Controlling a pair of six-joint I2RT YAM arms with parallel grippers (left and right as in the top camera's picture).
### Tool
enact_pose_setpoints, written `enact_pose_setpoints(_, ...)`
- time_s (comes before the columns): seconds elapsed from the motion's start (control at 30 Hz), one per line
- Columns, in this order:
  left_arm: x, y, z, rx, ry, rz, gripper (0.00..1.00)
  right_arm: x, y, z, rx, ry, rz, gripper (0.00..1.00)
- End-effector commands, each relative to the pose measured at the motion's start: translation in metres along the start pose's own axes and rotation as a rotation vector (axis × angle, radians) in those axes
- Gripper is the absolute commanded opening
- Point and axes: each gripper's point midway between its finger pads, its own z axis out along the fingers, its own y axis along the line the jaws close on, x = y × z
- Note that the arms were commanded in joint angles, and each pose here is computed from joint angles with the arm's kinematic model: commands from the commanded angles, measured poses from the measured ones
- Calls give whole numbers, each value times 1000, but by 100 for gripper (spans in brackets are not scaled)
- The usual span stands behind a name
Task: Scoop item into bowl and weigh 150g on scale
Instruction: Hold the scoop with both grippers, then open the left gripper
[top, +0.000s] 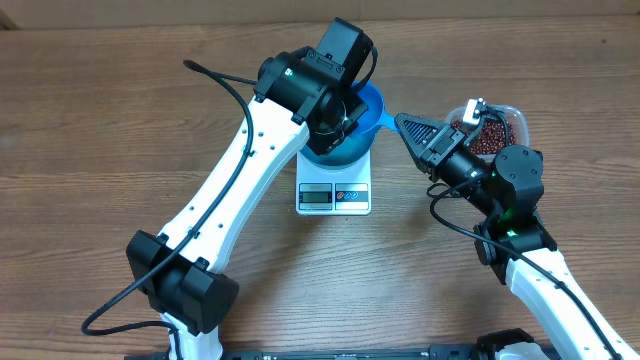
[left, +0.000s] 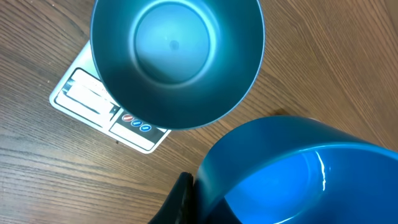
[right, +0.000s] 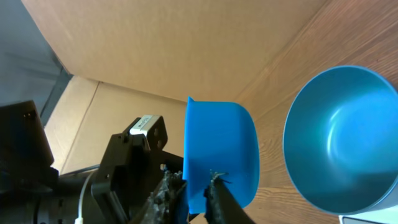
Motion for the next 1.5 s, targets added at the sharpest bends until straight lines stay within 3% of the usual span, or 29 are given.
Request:
enact_pose_setpoints(0.0,0,-8,-18,48,-27,9,4,-1,8,2,-18,5,-17,11)
enact_pose_setpoints(0.27,1,-9,-18,48,-26,18,4,-1,8,2,-18,5,-17,4)
enact_pose_setpoints(0.47,1,-9,-18,48,-26,21,4,-1,8,2,-18,4,-17,4)
enact_pose_setpoints(0.6,1,-9,-18,48,-25,21,5,-2,8,2,-17,-6,-14,21)
enact_pose_setpoints(0.7,1,-9,-18,48,-25,21,4,-4,8,2,-16,-14,-11,25)
enact_pose_setpoints(0.9,1,-7,-18,41,-24,20,4,-6,12,2,-28,-27,-13,24)
enact_pose_setpoints(1.1,0,-7,-18,39,-30,-7,4,-10,13,2,-31,-45,29,17)
enact_pose_setpoints(1.4,0,-9,-18,48,-32,-36,4,-9,13,2,-33,-39,29,18)
enact_pose_setpoints(1.47,0,-10,-18,50,-37,-38,4,-8,13,2,-34,-35,29,23)
